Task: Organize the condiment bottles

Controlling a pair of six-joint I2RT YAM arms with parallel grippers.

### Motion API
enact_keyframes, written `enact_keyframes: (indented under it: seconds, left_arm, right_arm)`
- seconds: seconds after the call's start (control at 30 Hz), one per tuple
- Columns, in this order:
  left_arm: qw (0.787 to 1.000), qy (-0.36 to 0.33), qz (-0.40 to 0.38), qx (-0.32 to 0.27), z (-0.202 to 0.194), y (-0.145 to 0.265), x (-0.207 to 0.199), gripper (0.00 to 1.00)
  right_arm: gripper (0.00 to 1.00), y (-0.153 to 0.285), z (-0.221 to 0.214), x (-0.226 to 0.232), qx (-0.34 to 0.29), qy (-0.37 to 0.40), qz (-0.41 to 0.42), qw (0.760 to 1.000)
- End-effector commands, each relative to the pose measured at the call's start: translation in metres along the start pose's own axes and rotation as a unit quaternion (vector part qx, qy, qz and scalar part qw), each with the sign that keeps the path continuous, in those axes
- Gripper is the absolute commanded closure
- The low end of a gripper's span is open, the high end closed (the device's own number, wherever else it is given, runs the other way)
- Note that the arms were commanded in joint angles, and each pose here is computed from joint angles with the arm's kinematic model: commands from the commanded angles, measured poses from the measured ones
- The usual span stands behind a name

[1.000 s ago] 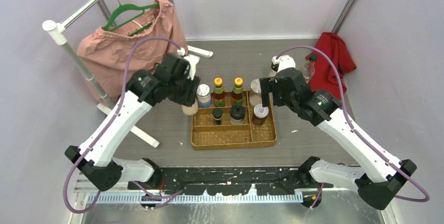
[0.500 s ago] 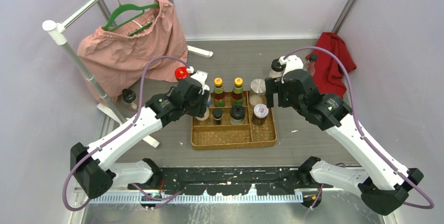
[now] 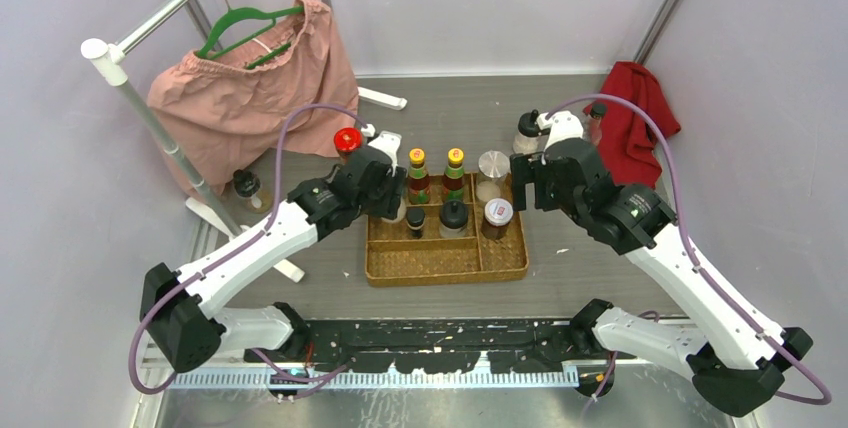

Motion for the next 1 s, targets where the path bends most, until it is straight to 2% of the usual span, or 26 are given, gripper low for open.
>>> enact_keyframes:
  seconds: [0.0, 0.47, 0.73, 0.97]
  left_arm:
    - [1.000, 0.013, 0.006, -0.012, 0.005, 0.004, -0.002, 0.48]
    - [0.999, 0.012, 0.034, 0.024, -0.025, -0.028, 0.007, 0.46]
    - [0.999, 0.013, 0.031, 0.015, -0.034, -0.044, 0.008, 0.44]
    - [0.999, 0.014, 0.033, 0.015, -0.025, -0.036, 0.005, 0.32]
  right_arm:
    - [0.06, 0.001, 0.003, 0.000, -0.012, -0.010, 0.000, 1.000]
    - [0.06, -0.004, -0.004, 0.004, -0.008, -0.011, 0.006, 1.000]
    - [0.06, -0.005, -0.008, 0.005, -0.005, -0.009, 0.008, 1.000]
    - [0.06, -0.005, -0.005, 0.006, -0.005, -0.008, 0.011, 1.000]
Point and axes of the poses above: each gripper's point midway between its finger pads, its own y axis back along the fingers, its own x axis along the line the jaws close on, z = x × y, the point moved 3 cm from there along y, back along the fingers, and after that the axes turned 12 degrees about y, right-handed, at the moved point
